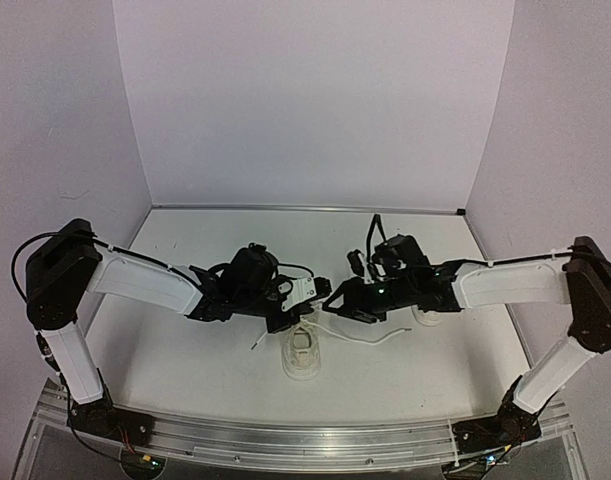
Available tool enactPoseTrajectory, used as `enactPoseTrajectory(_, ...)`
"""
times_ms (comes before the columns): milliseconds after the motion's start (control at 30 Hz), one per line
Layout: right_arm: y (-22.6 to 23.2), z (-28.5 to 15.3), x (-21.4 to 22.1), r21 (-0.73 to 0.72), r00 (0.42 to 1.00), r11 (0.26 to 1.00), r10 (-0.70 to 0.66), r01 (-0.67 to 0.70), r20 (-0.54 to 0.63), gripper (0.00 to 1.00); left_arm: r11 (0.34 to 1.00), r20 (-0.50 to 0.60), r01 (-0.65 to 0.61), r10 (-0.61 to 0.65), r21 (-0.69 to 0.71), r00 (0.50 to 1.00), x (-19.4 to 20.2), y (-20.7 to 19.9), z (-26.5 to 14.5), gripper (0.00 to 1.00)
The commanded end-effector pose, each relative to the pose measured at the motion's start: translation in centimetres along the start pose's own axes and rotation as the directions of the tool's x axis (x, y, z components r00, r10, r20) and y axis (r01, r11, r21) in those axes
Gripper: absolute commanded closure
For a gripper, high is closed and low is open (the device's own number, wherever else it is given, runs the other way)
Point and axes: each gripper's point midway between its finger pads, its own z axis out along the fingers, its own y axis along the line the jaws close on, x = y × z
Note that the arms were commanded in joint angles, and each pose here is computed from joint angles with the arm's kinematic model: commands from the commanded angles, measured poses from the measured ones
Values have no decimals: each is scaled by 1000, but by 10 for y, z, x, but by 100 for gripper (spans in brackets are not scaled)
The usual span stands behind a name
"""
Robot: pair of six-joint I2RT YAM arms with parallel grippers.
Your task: Tie the shoes
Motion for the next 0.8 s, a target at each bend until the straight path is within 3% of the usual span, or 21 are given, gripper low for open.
enactPoseTrajectory(0,-17,-47,-5,82,994,997,-10,1,105,55,1000,85,-7,9,-21,996,-28,8,-9,100)
enactPoseTrajectory(167,-69,-74,30,267,995,962,26,-52,98,55,1000,96,-18,19,-18,995,-30,7,-12,100)
enactPoseTrajectory(367,-111,-86,50,383,983,911,99,-151,153,43,999,108,-33,35,-15,994,-33,6,-13,100)
enactPoseTrajectory(767,-154,-52,35,585,984,793,99,-168,149,41,999,131,-43,46,-22,990,-35,6,-14,100)
